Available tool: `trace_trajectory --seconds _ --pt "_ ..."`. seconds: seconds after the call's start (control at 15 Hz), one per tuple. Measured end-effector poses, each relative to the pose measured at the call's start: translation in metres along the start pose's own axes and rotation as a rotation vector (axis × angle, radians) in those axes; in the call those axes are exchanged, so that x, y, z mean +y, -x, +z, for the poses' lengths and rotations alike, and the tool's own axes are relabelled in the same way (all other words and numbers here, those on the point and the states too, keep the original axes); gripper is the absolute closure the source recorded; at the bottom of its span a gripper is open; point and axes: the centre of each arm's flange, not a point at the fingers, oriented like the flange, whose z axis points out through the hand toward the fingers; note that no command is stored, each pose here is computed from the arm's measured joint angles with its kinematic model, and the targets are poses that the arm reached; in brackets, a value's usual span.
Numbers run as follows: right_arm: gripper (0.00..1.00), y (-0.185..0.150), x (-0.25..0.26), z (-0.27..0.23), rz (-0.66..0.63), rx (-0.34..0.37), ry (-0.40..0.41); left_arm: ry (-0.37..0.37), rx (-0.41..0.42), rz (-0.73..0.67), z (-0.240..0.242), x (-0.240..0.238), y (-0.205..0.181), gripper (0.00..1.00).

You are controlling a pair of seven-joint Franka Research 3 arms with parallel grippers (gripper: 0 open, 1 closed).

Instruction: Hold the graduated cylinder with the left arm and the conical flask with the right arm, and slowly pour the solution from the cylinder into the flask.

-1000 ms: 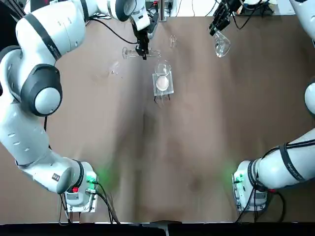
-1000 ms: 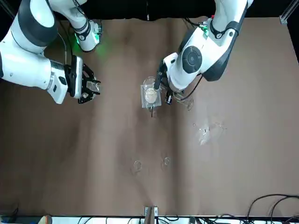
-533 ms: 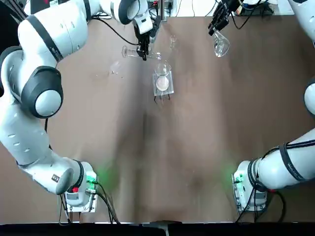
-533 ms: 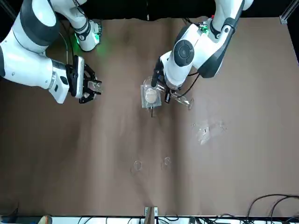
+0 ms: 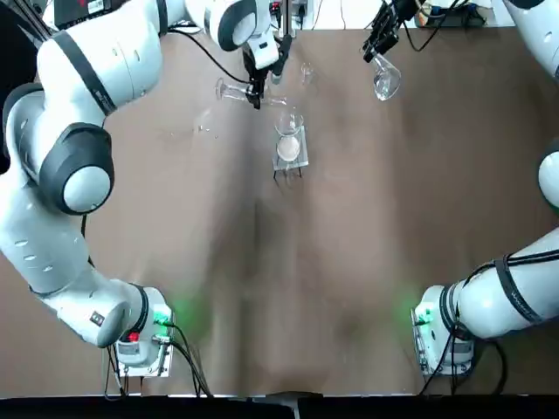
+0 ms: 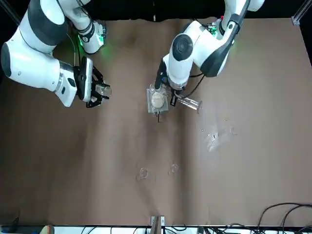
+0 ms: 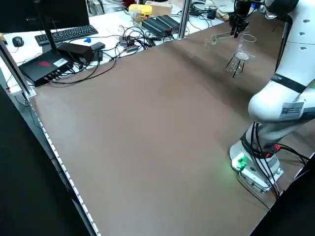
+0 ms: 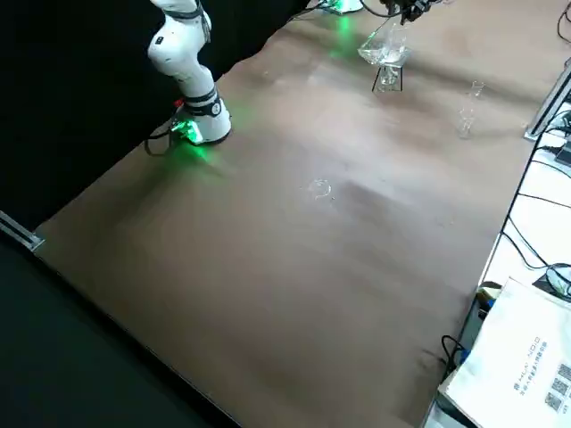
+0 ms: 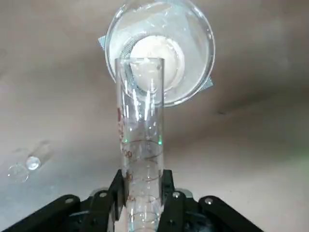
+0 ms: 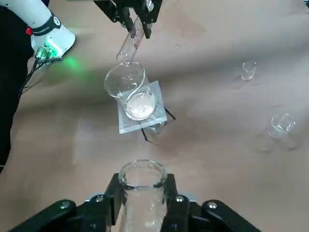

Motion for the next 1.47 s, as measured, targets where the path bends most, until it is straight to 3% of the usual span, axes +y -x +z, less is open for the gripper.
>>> trace_trajectory --seconds 0.67,1.47 --pt "0.61 -0.006 -0.001 0.003 0.018 0.001 0.012 -0.049 -0.099 0.017 0.001 0.009 -0.022 0.66" --pt "0.61 -0.015 -0.005 0.009 0.015 -0.001 0.014 -0.056 -0.177 0.049 0.003 0.016 -0.03 0.66"
